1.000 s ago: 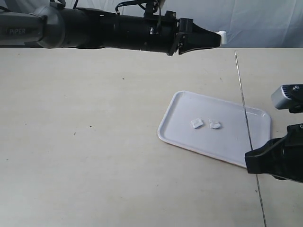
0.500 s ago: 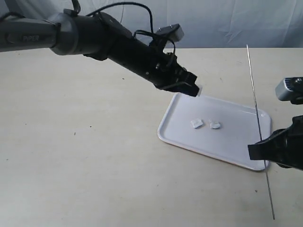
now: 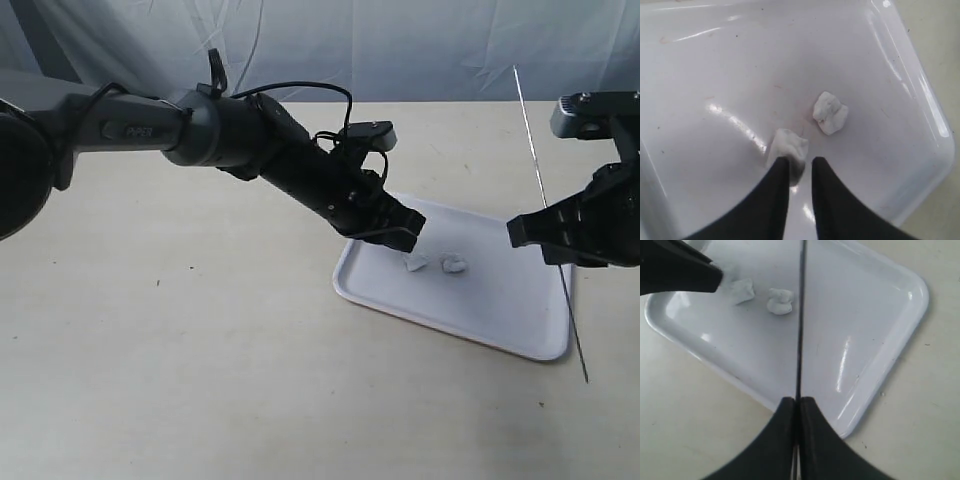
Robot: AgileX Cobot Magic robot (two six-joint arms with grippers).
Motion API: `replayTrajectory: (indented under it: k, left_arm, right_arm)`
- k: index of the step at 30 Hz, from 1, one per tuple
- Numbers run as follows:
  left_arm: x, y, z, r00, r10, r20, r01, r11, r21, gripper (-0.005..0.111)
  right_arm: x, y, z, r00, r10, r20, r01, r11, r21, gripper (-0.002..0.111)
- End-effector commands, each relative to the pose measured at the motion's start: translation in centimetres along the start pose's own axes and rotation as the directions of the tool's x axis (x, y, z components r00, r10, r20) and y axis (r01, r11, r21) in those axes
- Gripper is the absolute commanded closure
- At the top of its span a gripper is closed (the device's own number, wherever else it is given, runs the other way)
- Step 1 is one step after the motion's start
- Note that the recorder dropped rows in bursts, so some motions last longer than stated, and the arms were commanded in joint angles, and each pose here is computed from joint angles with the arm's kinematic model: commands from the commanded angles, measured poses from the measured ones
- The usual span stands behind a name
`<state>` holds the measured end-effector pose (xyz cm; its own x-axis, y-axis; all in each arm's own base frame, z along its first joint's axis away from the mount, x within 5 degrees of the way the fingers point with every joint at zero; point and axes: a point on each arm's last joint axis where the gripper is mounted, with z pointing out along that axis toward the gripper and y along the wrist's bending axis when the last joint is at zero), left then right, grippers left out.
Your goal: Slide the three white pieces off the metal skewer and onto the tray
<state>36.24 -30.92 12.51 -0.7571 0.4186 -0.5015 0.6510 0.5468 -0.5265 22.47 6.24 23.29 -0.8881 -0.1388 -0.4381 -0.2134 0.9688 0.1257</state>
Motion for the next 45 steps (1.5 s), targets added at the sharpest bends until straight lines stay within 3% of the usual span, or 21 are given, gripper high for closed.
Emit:
replayTrajectory:
  k: [1, 9, 15, 20, 25, 31, 39, 41, 45]
  left_arm:
    - [-0.2, -0.2, -0.1, 1.0, 0.001, 0.009, -0.001, 1.0, -0.003, 0.074]
    - [-0.5, 0.2, -0.4, 1.0, 0.004, 0.026, -0.003, 1.0, -0.024, 0.072]
    - [-2.4, 0.2, -5.4, 0.997, 0.023, 0.074, -0.022, 1.0, -0.008, 0.072]
    - [-4.0, -1.7, -11.2, 0.989, 0.069, 0.129, -0.074, 0.996, 0.039, 0.072]
    - [-4.7, -4.1, -14.8, 0.974, 0.147, 0.173, -0.158, 0.986, 0.053, 0.072]
    - [-5.0, -6.3, -17.4, 0.959, 0.197, 0.205, -0.214, 0.975, 0.06, 0.072]
    - [-4.8, -7.8, -19.0, 0.957, 0.202, 0.209, -0.224, 0.971, 0.087, 0.072]
    - [-4.8, -8.2, -19.5, 0.953, 0.22, 0.208, -0.241, 0.967, 0.08, 0.072]
    - [-4.5, -8.9, -20.8, 0.939, 0.286, 0.192, -0.296, 0.955, 0.026, 0.072]
  right_arm:
    - [-1.0, -0.3, 1.1, 0.999, 0.0, -0.036, 0.0, 1.0, 0.012, 0.109]
    - [-2.5, -0.4, 2.5, 0.998, 0.0, -0.055, 0.001, 1.0, 0.016, 0.109]
    - [-2.5, -0.9, 5.5, 0.992, -0.009, -0.124, 0.014, 0.999, 0.037, 0.109]
    - [-2.3, -1.3, 8.3, 0.986, 0.005, -0.164, 0.002, 0.999, 0.044, 0.109]
    - [-2.1, -1.5, 10.1, 0.974, 0.011, -0.227, -0.001, 0.999, 0.045, 0.109]
    - [-3.1, -1.4, 10.4, 0.976, 0.015, -0.216, -0.007, 0.999, 0.041, 0.109]
    - [-2.6, -1.4, 11.3, 0.965, 0.034, -0.261, -0.025, 0.999, 0.036, 0.109]
    - [-2.4, -1.5, 11.7, 0.962, 0.035, -0.272, -0.026, 0.999, 0.037, 0.105]
    - [-2.4, -1.4, 12.1, 0.961, 0.059, -0.269, -0.053, 0.998, 0.031, 0.08]
